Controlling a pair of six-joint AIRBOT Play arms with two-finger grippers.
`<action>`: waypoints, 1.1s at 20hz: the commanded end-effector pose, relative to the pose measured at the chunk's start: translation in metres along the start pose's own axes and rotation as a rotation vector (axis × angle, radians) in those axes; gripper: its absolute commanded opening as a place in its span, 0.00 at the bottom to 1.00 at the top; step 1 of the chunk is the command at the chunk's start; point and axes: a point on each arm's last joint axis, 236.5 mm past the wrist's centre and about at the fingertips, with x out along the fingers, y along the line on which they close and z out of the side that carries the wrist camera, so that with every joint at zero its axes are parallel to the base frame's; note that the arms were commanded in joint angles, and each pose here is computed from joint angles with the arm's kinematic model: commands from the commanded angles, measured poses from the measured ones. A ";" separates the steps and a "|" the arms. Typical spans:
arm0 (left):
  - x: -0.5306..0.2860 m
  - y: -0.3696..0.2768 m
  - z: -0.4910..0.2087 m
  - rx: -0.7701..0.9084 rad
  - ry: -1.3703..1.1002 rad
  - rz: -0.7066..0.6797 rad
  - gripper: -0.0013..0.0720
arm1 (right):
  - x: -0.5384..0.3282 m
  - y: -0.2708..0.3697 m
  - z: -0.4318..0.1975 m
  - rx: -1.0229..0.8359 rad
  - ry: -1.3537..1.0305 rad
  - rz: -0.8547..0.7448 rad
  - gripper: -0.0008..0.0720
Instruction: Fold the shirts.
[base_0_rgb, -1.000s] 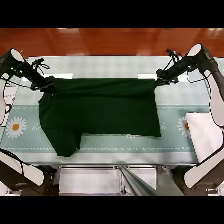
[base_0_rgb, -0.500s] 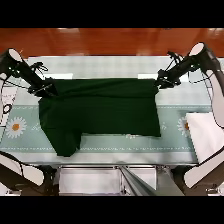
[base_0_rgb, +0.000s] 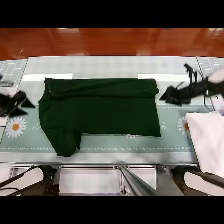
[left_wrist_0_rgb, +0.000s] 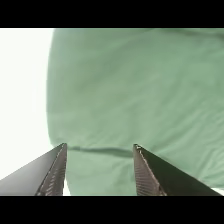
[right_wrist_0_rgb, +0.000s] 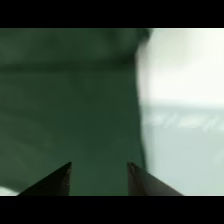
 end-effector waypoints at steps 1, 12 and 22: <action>0.020 0.030 -0.042 -0.193 -0.034 -0.194 0.71 | 0.014 -0.002 -0.064 0.032 -0.097 0.062 0.57; 0.083 0.043 -0.086 -0.164 0.096 -0.204 0.71 | 0.007 0.025 -0.073 0.109 -0.206 0.204 0.57; 0.109 0.003 -0.092 -0.050 0.169 -0.244 0.05 | 0.003 0.011 -0.067 0.098 -0.226 0.153 0.57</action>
